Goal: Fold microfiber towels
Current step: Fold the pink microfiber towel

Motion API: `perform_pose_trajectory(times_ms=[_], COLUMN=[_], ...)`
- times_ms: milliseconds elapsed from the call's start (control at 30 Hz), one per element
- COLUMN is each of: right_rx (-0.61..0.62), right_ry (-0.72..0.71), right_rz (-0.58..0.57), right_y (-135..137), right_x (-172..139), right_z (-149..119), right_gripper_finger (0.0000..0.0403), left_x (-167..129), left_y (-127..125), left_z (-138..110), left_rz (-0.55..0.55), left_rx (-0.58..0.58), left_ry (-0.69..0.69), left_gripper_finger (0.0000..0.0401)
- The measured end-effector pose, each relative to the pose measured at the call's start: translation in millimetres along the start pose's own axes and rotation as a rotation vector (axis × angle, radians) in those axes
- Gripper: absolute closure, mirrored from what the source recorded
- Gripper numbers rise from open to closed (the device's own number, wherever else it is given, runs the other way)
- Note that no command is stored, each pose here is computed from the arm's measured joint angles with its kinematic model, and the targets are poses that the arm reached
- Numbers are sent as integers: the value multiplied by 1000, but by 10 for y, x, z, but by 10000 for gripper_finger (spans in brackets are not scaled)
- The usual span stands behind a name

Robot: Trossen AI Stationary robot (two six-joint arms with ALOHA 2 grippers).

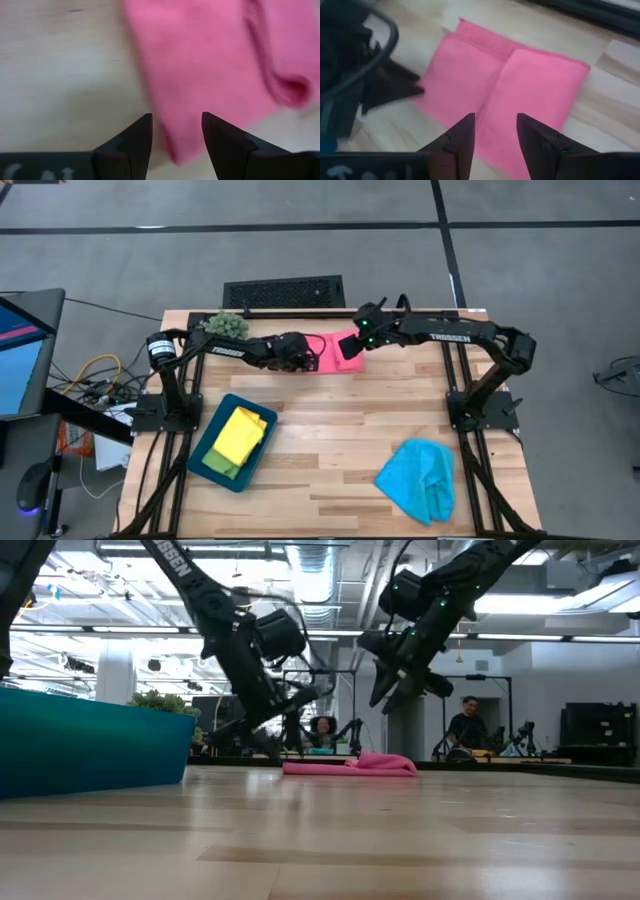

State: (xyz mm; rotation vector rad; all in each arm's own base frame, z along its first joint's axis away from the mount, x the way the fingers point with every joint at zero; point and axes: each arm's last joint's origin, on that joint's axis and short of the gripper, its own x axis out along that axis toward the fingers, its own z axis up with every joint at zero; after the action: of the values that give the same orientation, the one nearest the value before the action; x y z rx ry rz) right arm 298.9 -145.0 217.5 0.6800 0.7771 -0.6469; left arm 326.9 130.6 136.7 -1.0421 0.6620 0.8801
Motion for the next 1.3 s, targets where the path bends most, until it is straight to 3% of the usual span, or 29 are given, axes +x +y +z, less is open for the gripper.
perform_pose_trajectory(times_ms=[233, 500, 633, 867, 1300], right_rx=[-25, -48, -54, -90, -130], right_ry=[41, 63, 90, 141, 76], right_rz=[-23, -35, -48, -49, 83], right_y=[-24, -37, -51, -54, 124], right_x=[-2, -4, -6, 93, 331], right_z=[-39, -59, -85, -266, -424], right_gripper_finger=[232, 234, 235, 262, 309], left_x=[64, 237, 243, 247, 221], left_y=[84, 72, 84, 83, 71], left_z=[-18, -29, -22, 15, 17], left_rz=[14, -45, -34, -57, -63], left_rx=[-50, -118, -103, -100, -111], left_ry=[-19, -21, -35, -49, -48], left_gripper_finger=[238, 259, 292, 392, 396])
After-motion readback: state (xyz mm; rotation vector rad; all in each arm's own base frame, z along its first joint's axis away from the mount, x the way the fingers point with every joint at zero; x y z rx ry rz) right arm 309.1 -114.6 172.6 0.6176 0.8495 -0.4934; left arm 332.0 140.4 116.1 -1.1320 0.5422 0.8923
